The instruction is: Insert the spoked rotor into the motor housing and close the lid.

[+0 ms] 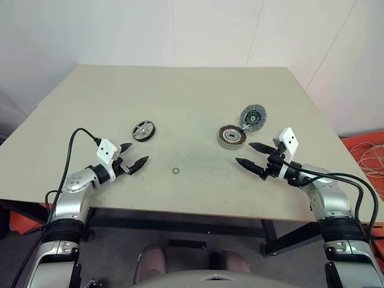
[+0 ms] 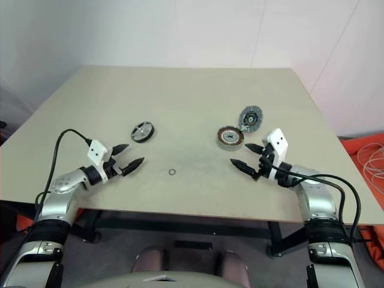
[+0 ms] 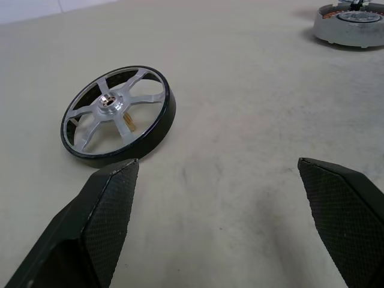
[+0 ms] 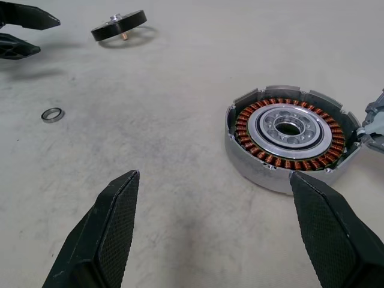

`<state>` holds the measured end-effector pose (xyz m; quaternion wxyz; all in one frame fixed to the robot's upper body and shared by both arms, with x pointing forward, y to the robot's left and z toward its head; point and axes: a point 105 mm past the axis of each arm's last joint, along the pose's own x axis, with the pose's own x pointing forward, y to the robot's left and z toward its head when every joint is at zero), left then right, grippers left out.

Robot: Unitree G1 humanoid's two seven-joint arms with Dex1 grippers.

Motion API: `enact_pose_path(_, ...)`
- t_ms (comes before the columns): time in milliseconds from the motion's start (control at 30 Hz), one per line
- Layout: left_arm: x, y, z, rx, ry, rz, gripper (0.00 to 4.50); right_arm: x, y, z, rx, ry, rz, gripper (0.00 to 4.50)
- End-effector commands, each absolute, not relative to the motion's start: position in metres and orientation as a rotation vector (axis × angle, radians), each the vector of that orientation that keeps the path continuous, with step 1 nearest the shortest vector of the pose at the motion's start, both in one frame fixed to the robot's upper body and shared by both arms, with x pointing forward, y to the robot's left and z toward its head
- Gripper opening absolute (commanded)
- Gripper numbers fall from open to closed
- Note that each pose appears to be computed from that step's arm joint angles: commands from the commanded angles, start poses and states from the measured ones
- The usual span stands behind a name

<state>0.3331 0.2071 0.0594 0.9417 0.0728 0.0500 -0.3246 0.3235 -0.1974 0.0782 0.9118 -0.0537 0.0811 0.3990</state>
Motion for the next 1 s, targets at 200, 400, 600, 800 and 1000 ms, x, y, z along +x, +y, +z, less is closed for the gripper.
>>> enact_pose_path(200, 0.334, 0.206, 0.071, 0.179, 0.076, -0.688, 4.5, 0.324, -0.202, 0.096, -0.148, 0.109, 0.826, 4.49)
enact_pose_path(400, 0.333, 0.197, 0.072, 0.207, 0.076, -0.742, 4.5, 0.323, -0.204, 0.096, -0.159, 0.113, 0.823, 4.49)
enact_pose_path(600, 0.325, 0.152, 0.082, 0.217, 0.06, -0.966, 4.5, 0.322, -0.204, 0.096, -0.16, 0.116, 0.823, 4.49)
enact_pose_path(800, 0.32, 0.125, 0.082, 0.213, 0.078, -1.106, 4.5, 0.321, -0.204, 0.096, -0.16, 0.116, 0.821, 4.49)
enact_pose_path(1000, 0.323, 0.108, 0.07, 0.162, 0.161, -1.172, 4.5, 0.319, -0.204, 0.098, -0.159, 0.108, 0.821, 4.49)
